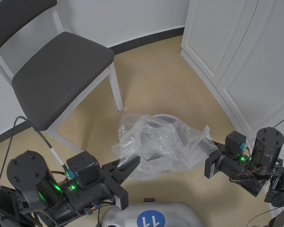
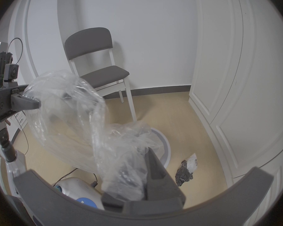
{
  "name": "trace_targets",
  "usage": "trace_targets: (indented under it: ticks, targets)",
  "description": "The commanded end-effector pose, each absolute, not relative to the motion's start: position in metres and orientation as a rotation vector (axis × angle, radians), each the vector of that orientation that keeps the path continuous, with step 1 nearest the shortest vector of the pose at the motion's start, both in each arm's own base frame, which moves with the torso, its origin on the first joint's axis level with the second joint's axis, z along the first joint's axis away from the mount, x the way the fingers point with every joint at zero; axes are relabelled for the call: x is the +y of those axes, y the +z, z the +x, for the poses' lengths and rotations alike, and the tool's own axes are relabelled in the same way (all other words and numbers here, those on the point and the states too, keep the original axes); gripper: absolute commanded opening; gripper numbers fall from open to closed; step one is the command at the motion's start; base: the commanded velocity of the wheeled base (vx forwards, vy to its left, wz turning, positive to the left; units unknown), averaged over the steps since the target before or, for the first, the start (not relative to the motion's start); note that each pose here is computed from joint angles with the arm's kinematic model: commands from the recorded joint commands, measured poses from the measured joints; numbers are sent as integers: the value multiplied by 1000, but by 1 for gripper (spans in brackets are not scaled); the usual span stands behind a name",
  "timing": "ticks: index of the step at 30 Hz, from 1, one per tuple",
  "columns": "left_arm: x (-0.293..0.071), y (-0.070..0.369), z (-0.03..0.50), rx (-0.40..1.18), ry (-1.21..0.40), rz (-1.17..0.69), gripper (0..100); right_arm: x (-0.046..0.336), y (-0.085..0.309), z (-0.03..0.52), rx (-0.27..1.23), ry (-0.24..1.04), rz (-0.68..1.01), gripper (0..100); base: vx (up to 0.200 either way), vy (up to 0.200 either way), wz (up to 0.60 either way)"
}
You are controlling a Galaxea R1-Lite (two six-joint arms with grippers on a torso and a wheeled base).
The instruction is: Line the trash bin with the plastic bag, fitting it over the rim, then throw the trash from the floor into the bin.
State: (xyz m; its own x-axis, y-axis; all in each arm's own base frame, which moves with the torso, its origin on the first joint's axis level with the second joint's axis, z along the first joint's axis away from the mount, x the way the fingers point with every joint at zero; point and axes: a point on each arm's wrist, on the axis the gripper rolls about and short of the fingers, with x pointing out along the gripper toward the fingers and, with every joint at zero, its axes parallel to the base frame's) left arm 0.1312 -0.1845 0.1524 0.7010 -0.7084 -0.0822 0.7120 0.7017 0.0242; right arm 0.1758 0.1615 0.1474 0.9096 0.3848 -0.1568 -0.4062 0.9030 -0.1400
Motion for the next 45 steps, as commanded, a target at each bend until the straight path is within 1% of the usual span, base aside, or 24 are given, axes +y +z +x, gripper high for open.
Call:
trace_targets:
  ticks: [1, 4, 6, 10, 12, 18, 23, 25, 28, 34, 37, 38, 40, 45]
  targets:
    - [-229, 116, 147, 86, -829, 42, 0, 161, 146, 169, 127, 452, -157, 0, 0, 0, 0]
    - [-240, 102, 154, 39, -825, 10, 0, 156, 153, 166, 106, 480, -133, 0, 0, 0, 0]
    - [-247, 96, 160, 39, -817, 10, 0, 154, 154, 165, 101, 493, -123, 0, 0, 0, 0]
    - [-252, 104, 167, 18, -773, -40, 0, 151, 154, 168, 105, 490, -121, 0, 0, 0, 0]
    - [-255, 115, 173, -15, -738, -104, 0, 148, 151, 175, 118, 483, -120, 0, 0, 0, 0]
    - [-255, 121, 186, -40, -690, -130, 0, 144, 146, 187, 145, 507, -94, 0, 0, 0, 0]
    - [-252, 125, 195, -60, -664, -141, 0, 143, 144, 192, 155, 492, -92, 0, 0, 0, 0]
    - [-252, 126, 203, -70, -643, -148, 0, 143, 139, 198, 180, 476, -68, 0, 0, 0, 0]
    - [-252, 124, 206, -67, -638, -148, 0, 144, 139, 200, 174, 480, -53, 0, 0, 0, 0]
    - [-253, 121, 210, -64, -619, -149, 0, 154, 123, 214, 153, 501, -17, 0, 0, 0, 0]
    - [-255, 126, 215, -87, -586, -165, 0, 158, 119, 220, 126, 499, 7, 0, 0, 0, 0]
    - [-254, 128, 216, -92, -578, -169, 0, 161, 116, 226, 84, 494, 36, 0, 0, 0, 0]
    - [-253, 130, 219, -101, -563, -174, 0, 163, 112, 229, 48, 494, 50, 0, 0, 0, 0]
    - [-252, 125, 220, -84, -560, -174, 0, 163, 106, 230, 57, 494, 43, 0, 0, 0, 0]
